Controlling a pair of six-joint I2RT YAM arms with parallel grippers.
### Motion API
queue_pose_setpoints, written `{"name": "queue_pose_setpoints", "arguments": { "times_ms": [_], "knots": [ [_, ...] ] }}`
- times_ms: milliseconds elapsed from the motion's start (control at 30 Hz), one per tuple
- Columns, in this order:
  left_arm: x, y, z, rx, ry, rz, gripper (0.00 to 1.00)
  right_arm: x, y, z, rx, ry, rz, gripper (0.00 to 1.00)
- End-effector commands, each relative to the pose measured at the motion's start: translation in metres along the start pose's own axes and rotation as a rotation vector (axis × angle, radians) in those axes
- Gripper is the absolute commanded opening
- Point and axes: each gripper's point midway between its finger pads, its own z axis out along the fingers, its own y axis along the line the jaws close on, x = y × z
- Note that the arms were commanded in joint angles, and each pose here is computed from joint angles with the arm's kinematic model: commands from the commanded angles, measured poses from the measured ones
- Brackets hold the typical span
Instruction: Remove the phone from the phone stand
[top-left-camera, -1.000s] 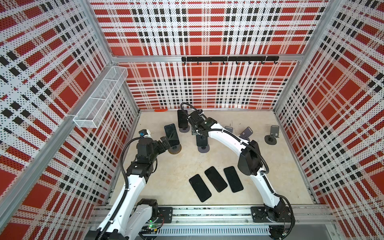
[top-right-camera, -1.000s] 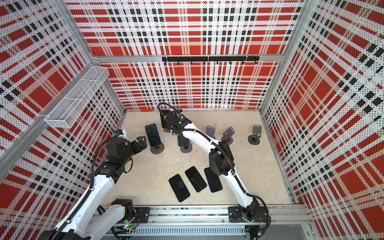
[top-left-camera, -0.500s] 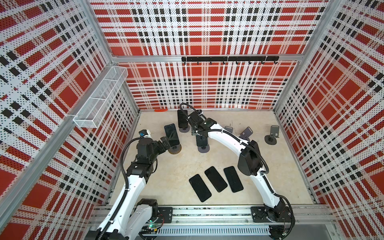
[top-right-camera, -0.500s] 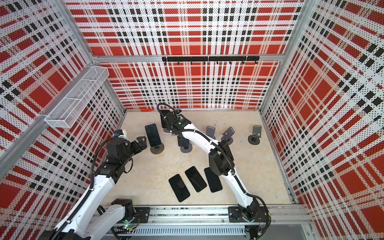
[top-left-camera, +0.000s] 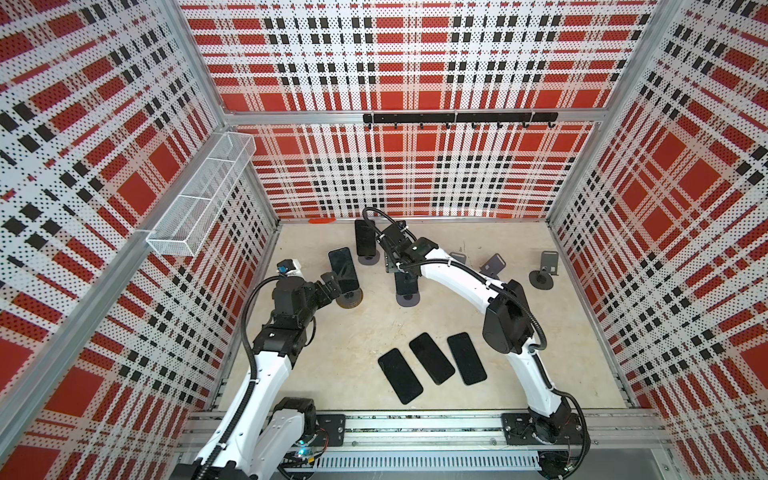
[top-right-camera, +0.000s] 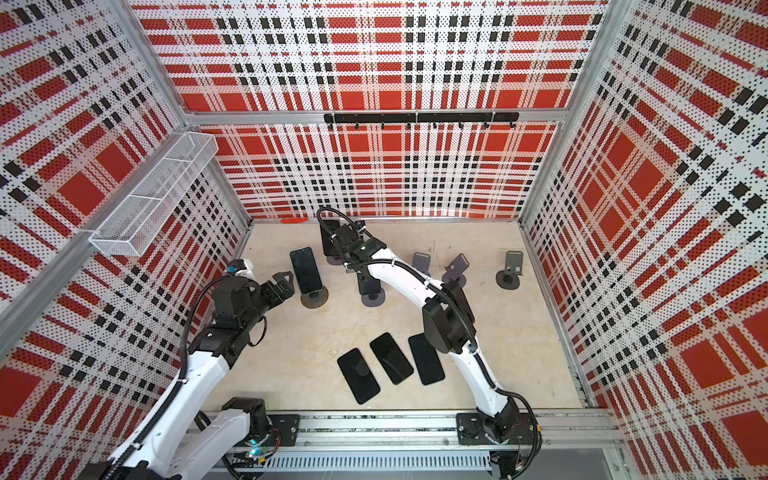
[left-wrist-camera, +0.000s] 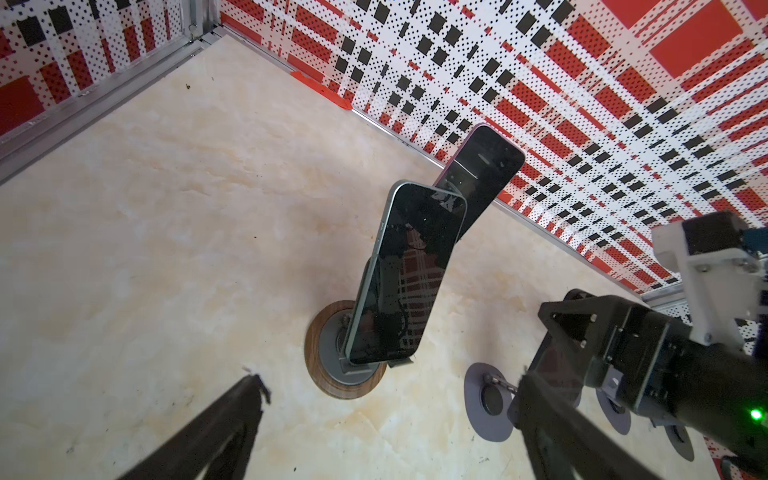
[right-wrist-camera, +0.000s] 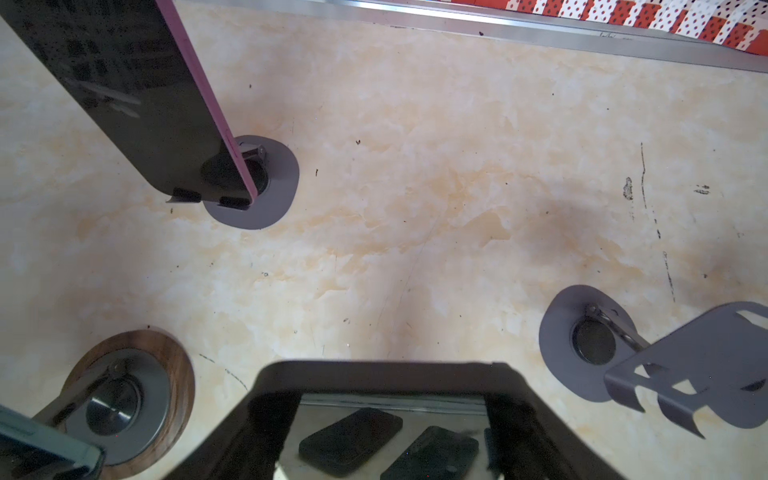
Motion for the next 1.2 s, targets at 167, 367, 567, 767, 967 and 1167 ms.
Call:
{"name": "queue_pose_setpoints", "arguments": {
  "times_ms": [167,367,567,767,967,1167],
  "knots": [
    [-0.002,-0.006,-0.005,0.046,-0.02,-0.045,0.98,-0.039,0.0,-0.046,-0.081,-0.099,0.05,0.6],
    [0.003,-0.017,-0.008,0.08,-0.01,-0.039,0.98,-0.048,0.0,-0.064,-0.12,-0.118,0.054,0.6],
    [0.01,-0.039,-0.014,0.118,-0.041,-0.03,0.98,-0.053,-0.02,-0.089,-0.113,-0.145,0.052,0.6],
    [0.038,-0.063,-0.012,0.162,-0.025,-0.028,0.98,-0.032,-0.061,-0.101,-0.068,-0.123,0.079,0.6],
    [0.066,-0.08,-0.011,0.163,-0.037,0.003,0.98,0.005,-0.121,-0.102,-0.043,-0.061,0.16,0.6],
    [0.081,-0.093,-0.012,0.109,-0.116,0.134,0.98,0.052,-0.183,-0.113,0.031,-0.003,0.235,0.6]
  ]
}}
